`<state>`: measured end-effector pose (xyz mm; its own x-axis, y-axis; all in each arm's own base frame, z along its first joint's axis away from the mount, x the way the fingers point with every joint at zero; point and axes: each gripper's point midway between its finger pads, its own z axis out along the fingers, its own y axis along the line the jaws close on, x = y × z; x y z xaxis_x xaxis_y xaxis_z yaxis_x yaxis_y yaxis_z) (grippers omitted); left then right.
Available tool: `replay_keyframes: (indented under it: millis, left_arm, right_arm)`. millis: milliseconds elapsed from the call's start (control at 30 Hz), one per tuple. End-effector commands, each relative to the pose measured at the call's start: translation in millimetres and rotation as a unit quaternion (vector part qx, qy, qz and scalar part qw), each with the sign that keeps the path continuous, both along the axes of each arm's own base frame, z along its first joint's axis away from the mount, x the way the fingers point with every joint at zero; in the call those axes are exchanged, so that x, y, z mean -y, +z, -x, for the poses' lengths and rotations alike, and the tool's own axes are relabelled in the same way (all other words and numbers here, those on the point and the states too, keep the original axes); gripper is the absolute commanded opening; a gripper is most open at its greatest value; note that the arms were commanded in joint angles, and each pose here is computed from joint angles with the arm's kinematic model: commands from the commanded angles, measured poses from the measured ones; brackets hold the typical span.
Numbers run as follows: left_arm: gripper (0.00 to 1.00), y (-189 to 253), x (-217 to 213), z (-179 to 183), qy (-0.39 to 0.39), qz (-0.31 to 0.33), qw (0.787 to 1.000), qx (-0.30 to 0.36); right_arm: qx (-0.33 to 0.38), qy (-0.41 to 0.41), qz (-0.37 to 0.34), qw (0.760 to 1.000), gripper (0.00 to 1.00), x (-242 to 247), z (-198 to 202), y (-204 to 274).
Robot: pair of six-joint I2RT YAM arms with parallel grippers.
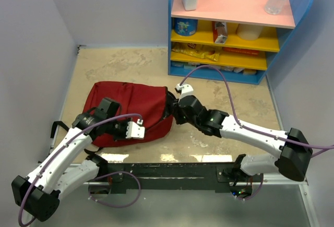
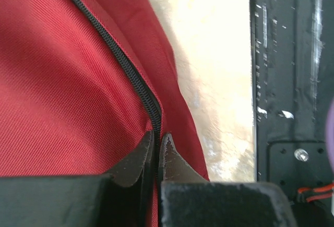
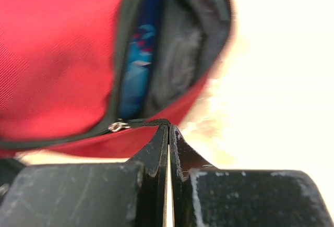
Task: Pack the student bag
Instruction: Zip the student bag at the center of the board.
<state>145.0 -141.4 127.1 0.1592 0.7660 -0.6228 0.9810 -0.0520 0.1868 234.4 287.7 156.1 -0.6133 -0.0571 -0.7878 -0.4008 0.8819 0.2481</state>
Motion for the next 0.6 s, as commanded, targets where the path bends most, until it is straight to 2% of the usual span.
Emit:
replay_keyframes:
  millis: [0, 133, 267, 433, 567]
  left_arm:
    - [0.0, 2, -11, 19, -0.032, -0.027, 0.999, -0.023]
    - [0.0, 1, -19, 28, -0.069, -0.049, 0.996, -0.016]
    - [0.0, -2, -33, 40, -0.098, -0.079, 0.992, -0.022]
    - [0.0, -10, -57, 34, -0.088, -0.138, 0.986, 0.019]
    - [0.0, -19, -72, 20, -0.049, -0.176, 0.982, 0.041]
  right_arm:
    - [0.042, -0.08, 0.043, 0.995, 0.0, 29, -37, 12]
    - [0.069, -0.122, 0.063, 0.988, 0.0, 45, -67, 21]
    - [0.103, -0.149, 0.05, 0.982, 0.0, 48, -104, 42]
    - [0.108, -0.176, 0.062, 0.977, 0.0, 61, -139, 45]
    - [0.098, -0.203, 0.062, 0.972, 0.0, 80, -138, 45]
